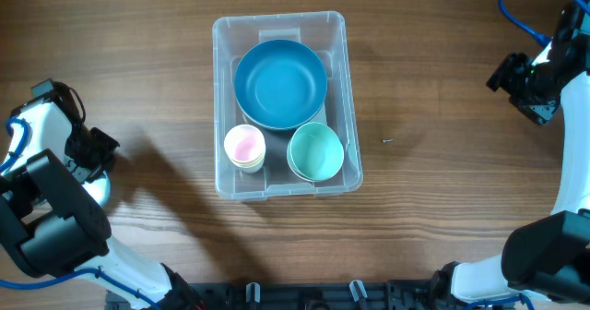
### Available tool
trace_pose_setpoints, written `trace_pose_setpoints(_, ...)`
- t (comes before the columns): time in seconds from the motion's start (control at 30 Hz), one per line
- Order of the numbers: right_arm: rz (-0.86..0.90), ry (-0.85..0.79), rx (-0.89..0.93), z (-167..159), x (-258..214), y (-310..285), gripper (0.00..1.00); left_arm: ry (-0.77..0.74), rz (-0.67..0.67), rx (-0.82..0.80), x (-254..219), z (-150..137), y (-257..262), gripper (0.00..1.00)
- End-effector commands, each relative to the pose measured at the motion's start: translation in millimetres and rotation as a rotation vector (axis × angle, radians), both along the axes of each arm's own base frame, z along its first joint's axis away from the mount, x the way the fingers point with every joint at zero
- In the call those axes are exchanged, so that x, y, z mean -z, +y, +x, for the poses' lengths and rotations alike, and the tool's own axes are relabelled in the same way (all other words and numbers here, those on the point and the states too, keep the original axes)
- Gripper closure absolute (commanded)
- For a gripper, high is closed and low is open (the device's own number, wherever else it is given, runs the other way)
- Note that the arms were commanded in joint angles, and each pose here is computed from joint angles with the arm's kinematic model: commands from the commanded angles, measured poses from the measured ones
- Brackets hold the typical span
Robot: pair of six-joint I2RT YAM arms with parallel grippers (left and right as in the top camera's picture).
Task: Pack container
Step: 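Move the left gripper to the light blue bowl and grasp it, then lower the light blue bowl onto the green bowl and release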
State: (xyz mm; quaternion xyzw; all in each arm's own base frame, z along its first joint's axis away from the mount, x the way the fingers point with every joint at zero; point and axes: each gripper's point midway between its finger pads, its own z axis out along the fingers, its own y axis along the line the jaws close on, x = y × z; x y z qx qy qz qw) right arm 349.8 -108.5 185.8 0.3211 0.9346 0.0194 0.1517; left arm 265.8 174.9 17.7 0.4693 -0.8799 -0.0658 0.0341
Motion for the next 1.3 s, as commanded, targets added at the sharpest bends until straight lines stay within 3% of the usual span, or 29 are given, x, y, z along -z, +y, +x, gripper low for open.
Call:
trace_pose_setpoints(0.0, 0.002, -0.021, -0.018, 2, -7, 4, 0.28, 0.011, -0.008, -0.008, 4, -3, 0, 0.96)
trace_pose_setpoints(0.13, 0.002, -0.021, -0.019, 2, -7, 4, 0.28, -0.022, -0.052, -0.009, 1, 4, -8, 0.96)
trace_pose_setpoints(0.23, 0.003, -0.021, -0.018, 2, -7, 4, 0.28, -0.157, -0.062, 0.076, -56, 38, -31, 0.96)
trace_pose_setpoints(0.37, 0.003, -0.021, -0.018, 2, -7, 4, 0.28, -0.436, 0.008, 0.444, -189, 90, -122, 0.96)
trace_pose_setpoints(0.43, 0.002, -0.022, -0.018, 2, -7, 4, 0.28, -0.537, -0.004, 0.707, -244, 96, -201, 0.96)
trace_pose_setpoints(0.5, 0.003, -0.021, -0.018, 2, -7, 4, 0.28, -0.615, -0.038, 0.966, -270, 88, -288, 0.96)
trace_pose_setpoints(0.57, 0.002, -0.021, -0.018, 2, -7, 4, 0.28, -0.618, -0.082, 1.170, -267, 63, -359, 0.96)
trace_pose_setpoints(0.7, 0.002, -0.021, -0.018, 2, -7, 4, 0.28, -0.510, -0.143, 1.471, -231, 17, -445, 0.96)
trace_pose_setpoints(0.9, 0.003, -0.020, -0.018, 2, -7, 4, 0.28, -0.348, -0.202, 1.517, -183, 6, -468, 0.96)
trace_pose_setpoints(1.27, 0.003, -0.021, -0.018, 2, -7, 4, 0.28, -0.334, -0.221, 1.533, -182, -3, -473, 0.96)
